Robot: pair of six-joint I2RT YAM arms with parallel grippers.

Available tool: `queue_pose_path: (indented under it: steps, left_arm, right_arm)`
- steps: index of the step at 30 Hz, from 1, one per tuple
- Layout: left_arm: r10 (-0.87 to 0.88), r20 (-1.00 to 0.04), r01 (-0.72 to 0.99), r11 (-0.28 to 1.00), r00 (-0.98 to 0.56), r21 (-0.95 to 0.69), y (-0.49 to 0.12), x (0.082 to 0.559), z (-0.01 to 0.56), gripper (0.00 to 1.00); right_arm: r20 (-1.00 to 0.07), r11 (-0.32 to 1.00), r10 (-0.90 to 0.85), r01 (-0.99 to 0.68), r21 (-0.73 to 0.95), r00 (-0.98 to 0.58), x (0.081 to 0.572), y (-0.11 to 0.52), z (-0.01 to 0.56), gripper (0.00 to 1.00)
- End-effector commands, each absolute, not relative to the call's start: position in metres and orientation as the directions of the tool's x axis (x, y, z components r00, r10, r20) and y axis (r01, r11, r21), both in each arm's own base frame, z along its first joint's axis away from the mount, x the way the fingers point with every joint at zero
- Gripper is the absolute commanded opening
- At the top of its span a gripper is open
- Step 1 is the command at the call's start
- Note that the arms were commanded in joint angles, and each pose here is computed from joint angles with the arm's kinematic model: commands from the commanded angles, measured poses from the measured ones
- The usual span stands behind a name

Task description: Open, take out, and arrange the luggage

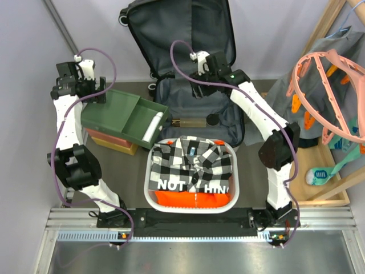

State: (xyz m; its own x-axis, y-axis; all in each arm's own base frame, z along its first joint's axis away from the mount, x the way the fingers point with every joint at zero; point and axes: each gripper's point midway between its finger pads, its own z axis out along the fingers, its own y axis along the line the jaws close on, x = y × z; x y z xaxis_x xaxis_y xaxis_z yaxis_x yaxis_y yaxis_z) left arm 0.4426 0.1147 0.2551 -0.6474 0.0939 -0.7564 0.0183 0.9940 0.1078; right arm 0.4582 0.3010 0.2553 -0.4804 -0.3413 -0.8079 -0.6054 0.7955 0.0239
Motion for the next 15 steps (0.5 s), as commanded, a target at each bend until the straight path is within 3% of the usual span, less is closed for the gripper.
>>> queue_pose_path:
  steps: [1, 5, 10, 15]
  left_arm:
    - [0.131, -0.740, 0.021, 0.988, -0.659, 0.156, 0.121, 0.434, 0.269, 0.99]
    - [0.171, -0.732, 0.053, 0.982, -0.660, 0.182, 0.122, 0.434, 0.279, 0.99]
    - [0.238, -0.730, 0.096, 0.968, -0.641, 0.232, 0.124, 0.440, 0.299, 0.99]
    - [0.306, -0.717, 0.153, 0.950, -0.626, 0.272, 0.121, 0.444, 0.307, 0.99]
  right_arm:
    - [-0.556, 0.691, -0.650, -0.707, -0.150, -0.518, 0.434, 0.268, 0.173, 0.68]
    - [-0.447, 0.648, -0.728, -0.734, -0.202, -0.519, 0.433, 0.249, 0.132, 0.68]
    - [-0.379, 0.625, -0.747, -0.772, -0.120, -0.546, 0.428, 0.252, 0.081, 0.68]
    - [-0.295, 0.706, -0.701, -0.689, -0.161, -0.649, 0.439, 0.235, 0.044, 0.73]
